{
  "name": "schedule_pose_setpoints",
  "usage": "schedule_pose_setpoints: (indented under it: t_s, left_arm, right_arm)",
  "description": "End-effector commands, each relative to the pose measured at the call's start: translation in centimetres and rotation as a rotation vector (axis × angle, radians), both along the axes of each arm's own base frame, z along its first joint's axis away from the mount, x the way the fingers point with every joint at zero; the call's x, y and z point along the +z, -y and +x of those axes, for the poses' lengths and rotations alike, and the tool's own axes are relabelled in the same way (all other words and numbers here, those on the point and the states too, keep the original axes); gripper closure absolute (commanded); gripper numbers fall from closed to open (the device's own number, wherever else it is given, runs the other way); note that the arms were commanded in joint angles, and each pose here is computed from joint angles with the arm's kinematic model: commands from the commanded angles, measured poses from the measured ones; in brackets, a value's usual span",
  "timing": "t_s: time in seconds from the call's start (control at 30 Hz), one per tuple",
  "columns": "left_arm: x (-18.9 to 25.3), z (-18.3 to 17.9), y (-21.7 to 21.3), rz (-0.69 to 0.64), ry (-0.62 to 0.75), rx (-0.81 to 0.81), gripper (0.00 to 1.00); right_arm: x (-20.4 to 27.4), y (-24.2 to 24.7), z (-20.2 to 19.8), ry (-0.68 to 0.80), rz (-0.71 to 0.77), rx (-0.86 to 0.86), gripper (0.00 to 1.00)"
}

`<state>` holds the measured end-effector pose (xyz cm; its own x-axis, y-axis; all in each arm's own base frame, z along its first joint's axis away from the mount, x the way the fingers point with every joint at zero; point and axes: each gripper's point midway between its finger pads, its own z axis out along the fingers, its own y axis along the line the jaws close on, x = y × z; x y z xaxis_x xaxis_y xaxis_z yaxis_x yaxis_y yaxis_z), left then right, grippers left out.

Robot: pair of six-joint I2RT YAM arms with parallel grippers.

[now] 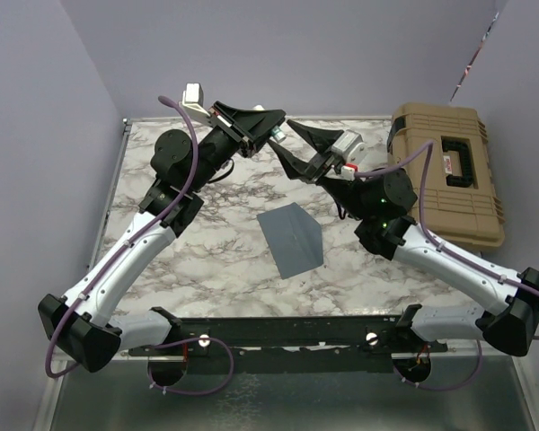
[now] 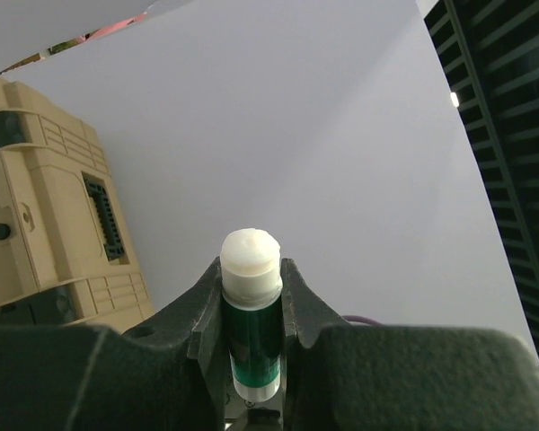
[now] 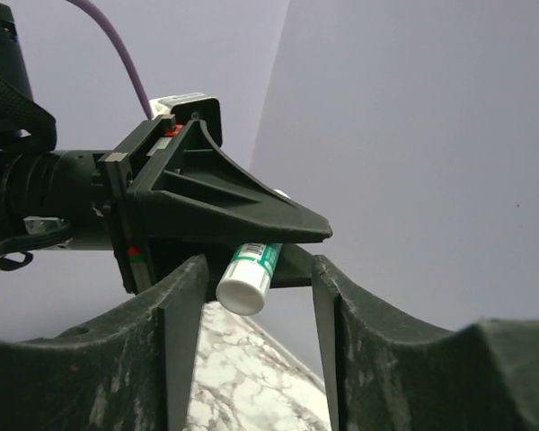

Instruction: Place the letter into the envelope and seal it

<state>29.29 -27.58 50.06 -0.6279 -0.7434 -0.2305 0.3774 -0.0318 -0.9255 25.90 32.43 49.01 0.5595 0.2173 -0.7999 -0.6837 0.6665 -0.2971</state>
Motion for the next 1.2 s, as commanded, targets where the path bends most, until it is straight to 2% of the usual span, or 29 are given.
schedule_pose_setpoints:
  t_s: [0.0, 0.23, 0.27, 0.3, 0.37, 0.4, 0.43, 0.5, 0.53, 0.6, 0.73, 0.9, 1.03, 1.17]
  left_arm:
    - [0.5, -0.1, -0.1, -0.032, -0.019, -0.013, 1.0]
    - [0.9, -0.9, 0.5, -0.013, 0.017, -0.065, 1.0]
    - [0.8, -1.1, 0.6, 0.0, 0.026, -0.073, 1.0]
    - [0.6, -1.3, 0.7, 0.015, 0.032, -0.082, 1.0]
    - [0.6, -1.6, 0.4, 0.031, 0.054, -0.084, 0.94]
    - [0.8, -1.8, 0.2, 0.042, 0.076, -0.079, 0.89]
    - [1.0, -1.9, -0.2, 0.055, 0.096, -0.071, 0.79]
    - [1.6, -2.3, -1.3, 0.085, 0.148, -0.039, 0.36]
    - [1.7, -2.4, -1.9, 0.108, 0.166, -0.014, 0.25]
    - [1.6, -2.4, -2.8, 0.155, 0.205, 0.01, 0.15]
    - [0.4, -2.1, -3.3, 0.213, 0.203, 0.001, 0.09]
    - [-1.0, -1.9, -1.8, 0.251, 0.187, -0.132, 0.06]
    - [0.1, -2.9, -1.2, 0.205, 0.239, -0.212, 0.04]
    - [-0.2, -3.3, -0.7, 0.147, 0.21, -0.283, 0.05]
  right_arm:
    - [2.3, 0.6, 0.7, 0.037, 0.066, -0.071, 0.52]
    - [1.4, 0.3, 2.0, -0.011, 0.057, -0.112, 0.65]
    - [1.6, 0.4, 2.4, -0.039, 0.065, -0.127, 0.69]
    - [1.4, 0.4, 2.8, -0.07, 0.051, -0.137, 0.8]
    - [1.3, 0.6, 3.5, -0.117, 0.038, -0.169, 0.93]
    - [1.1, 0.8, 3.7, -0.136, 0.039, -0.182, 0.98]
    - [0.9, 1.1, 3.6, -0.145, 0.037, -0.186, 0.99]
    - [0.5, 1.4, 3.2, -0.167, 0.032, -0.173, 1.0]
    - [0.3, 1.5, 2.9, -0.181, 0.025, -0.163, 1.0]
    - [-0.1, 1.6, 2.3, -0.207, 0.011, -0.134, 1.0]
    - [-0.7, 1.9, 1.2, -0.247, -0.003, -0.078, 1.0]
    - [-0.9, 2.2, 0.3, -0.309, -0.008, 0.028, 1.0]
    - [-1.7, 2.6, 0.1, -0.396, 0.002, 0.14, 1.0]
    - [-1.7, 3.8, 0.2, -0.425, 0.051, 0.238, 1.0]
